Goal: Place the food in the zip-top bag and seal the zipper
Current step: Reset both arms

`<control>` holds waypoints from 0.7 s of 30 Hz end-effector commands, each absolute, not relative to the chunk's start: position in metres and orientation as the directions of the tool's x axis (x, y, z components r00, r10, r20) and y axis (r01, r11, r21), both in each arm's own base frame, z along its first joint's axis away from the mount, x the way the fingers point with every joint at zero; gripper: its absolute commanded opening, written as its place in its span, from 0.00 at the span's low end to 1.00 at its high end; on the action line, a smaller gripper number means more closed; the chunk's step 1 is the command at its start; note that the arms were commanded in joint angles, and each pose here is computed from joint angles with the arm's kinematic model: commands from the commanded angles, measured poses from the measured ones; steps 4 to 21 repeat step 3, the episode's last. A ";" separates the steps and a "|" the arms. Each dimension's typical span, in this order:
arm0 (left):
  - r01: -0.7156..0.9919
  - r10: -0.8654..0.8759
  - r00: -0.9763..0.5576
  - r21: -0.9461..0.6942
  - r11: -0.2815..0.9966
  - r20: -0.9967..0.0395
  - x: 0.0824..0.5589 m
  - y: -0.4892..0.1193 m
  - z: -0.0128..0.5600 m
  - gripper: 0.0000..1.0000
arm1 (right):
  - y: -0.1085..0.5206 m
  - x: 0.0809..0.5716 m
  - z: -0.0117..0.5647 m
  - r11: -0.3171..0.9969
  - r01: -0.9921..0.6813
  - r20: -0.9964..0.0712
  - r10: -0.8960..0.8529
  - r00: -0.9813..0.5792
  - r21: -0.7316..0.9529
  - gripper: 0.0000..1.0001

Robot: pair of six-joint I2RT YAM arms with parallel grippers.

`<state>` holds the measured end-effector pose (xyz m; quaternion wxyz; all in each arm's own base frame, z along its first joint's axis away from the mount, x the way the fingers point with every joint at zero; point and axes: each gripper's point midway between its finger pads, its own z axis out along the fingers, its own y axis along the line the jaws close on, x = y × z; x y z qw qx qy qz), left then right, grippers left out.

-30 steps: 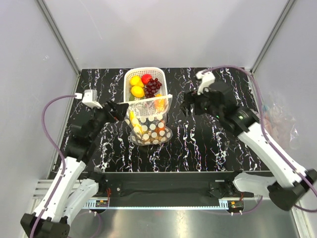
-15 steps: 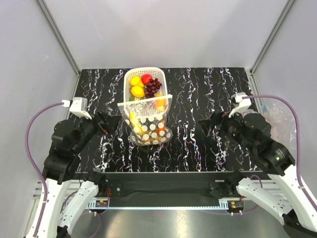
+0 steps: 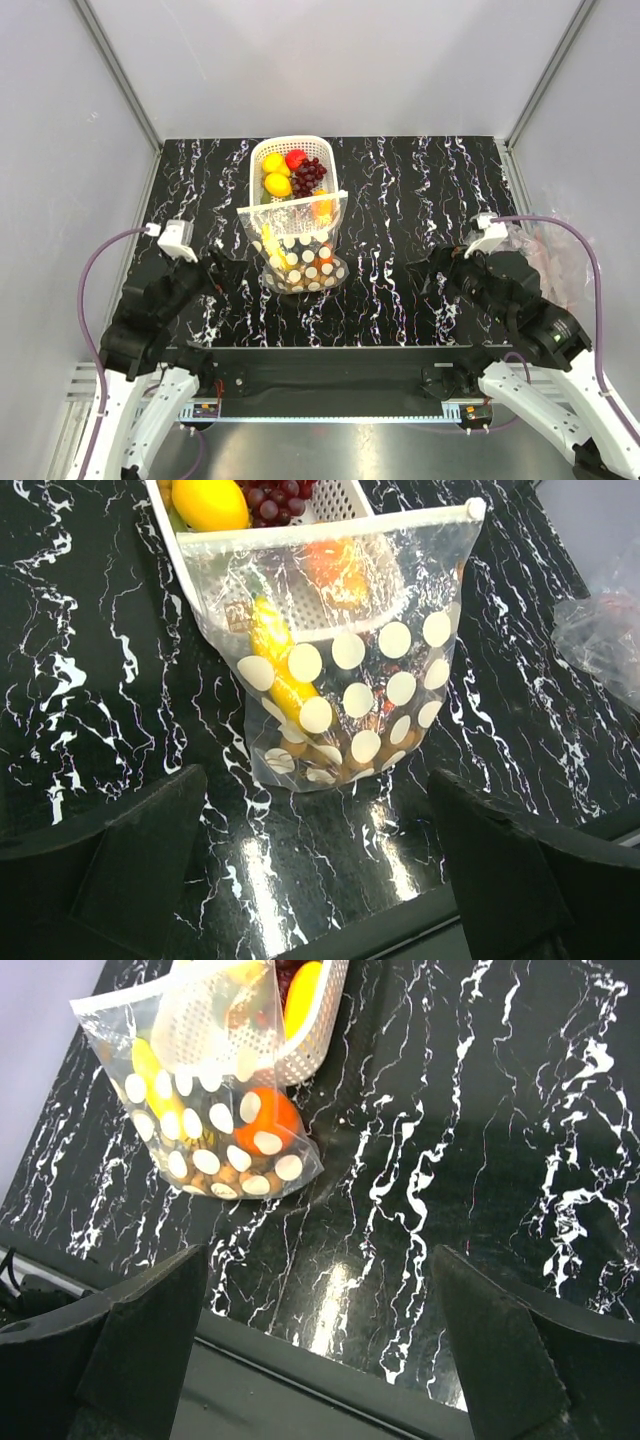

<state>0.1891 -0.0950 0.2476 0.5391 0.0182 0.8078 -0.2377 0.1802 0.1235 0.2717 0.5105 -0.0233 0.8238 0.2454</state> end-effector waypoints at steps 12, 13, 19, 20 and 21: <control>0.330 -0.230 -0.366 -0.356 0.874 -0.902 0.192 -0.099 0.260 0.99 | 0.123 0.182 0.269 0.879 -0.269 -0.845 0.230 -0.483 0.393 1.00; 0.330 -0.230 -0.366 -0.356 0.874 -0.902 0.192 -0.099 0.260 0.99 | 0.123 0.182 0.269 0.879 -0.269 -0.845 0.230 -0.483 0.393 1.00; 0.330 -0.230 -0.366 -0.356 0.874 -0.902 0.192 -0.099 0.260 0.99 | 0.123 0.182 0.269 0.879 -0.269 -0.845 0.230 -0.483 0.393 1.00; 0.330 -0.230 -0.366 -0.356 0.874 -0.902 0.192 -0.099 0.260 0.99 | 0.123 0.182 0.269 0.879 -0.269 -0.845 0.230 -0.483 0.393 1.00; 0.330 -0.230 -0.366 -0.356 0.874 -0.902 0.192 -0.099 0.260 0.99 | 0.123 0.182 0.269 0.879 -0.269 -0.845 0.230 -0.483 0.393 1.00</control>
